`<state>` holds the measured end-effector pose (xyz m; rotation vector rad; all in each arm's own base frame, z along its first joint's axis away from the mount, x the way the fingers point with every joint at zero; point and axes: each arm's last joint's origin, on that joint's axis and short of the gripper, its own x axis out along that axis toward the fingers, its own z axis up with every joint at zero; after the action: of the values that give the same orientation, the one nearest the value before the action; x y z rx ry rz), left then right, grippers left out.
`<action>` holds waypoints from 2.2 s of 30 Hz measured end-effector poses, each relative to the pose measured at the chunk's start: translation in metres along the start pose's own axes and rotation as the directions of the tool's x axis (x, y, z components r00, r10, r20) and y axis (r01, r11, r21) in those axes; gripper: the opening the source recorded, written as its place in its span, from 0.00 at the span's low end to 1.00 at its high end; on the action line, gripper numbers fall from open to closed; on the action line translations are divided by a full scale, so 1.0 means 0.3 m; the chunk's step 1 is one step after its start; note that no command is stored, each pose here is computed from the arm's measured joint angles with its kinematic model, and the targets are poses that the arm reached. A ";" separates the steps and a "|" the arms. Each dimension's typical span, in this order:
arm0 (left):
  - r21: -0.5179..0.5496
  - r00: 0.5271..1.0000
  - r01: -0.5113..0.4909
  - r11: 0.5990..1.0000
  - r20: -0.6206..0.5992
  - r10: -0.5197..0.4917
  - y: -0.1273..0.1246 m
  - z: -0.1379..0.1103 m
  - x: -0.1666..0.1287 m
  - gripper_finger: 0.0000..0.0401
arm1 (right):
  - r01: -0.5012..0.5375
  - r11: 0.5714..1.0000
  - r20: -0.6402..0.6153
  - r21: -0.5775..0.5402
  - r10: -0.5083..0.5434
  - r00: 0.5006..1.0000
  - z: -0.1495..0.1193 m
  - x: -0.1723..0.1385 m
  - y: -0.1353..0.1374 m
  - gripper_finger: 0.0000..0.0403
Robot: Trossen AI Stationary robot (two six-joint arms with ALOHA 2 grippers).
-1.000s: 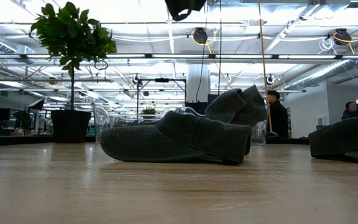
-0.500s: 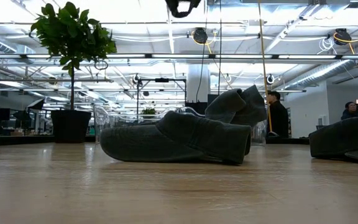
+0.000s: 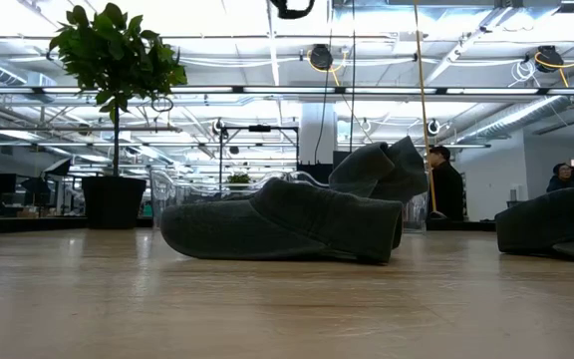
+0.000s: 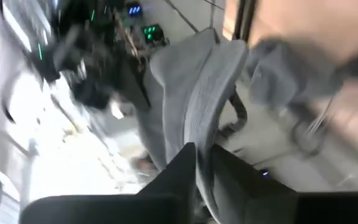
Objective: Pick & Place hat
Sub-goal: Put the blue cap into the right transparent bin
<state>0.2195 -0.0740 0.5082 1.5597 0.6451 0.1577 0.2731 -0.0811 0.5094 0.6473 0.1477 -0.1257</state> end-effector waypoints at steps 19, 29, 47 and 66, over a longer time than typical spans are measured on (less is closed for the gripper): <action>-0.855 0.920 0.344 0.389 0.390 0.044 0.008 -0.323 -0.219 0.61 | 0.160 0.987 0.020 0.011 -0.160 0.987 0.024 -0.123 -0.049 0.06; -0.882 0.883 0.416 0.220 0.450 0.134 -0.007 -0.427 -0.324 0.66 | 0.224 0.974 0.006 -0.035 -0.224 0.975 0.019 -0.111 -0.073 0.06; -0.889 0.893 0.435 0.143 0.446 0.061 -0.041 -0.446 -0.340 0.57 | 0.432 0.897 -0.042 -0.096 -0.438 0.898 0.089 0.025 -0.243 0.06; -0.896 0.902 0.419 0.146 0.429 0.046 -0.047 -0.448 -0.340 0.58 | 0.550 0.826 -0.083 -0.120 -0.561 0.824 0.127 0.104 -0.416 0.06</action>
<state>0.0671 -0.0066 0.5388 0.1192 0.2658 0.0502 0.2872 -0.2052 0.4603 0.5028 0.4538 -0.6473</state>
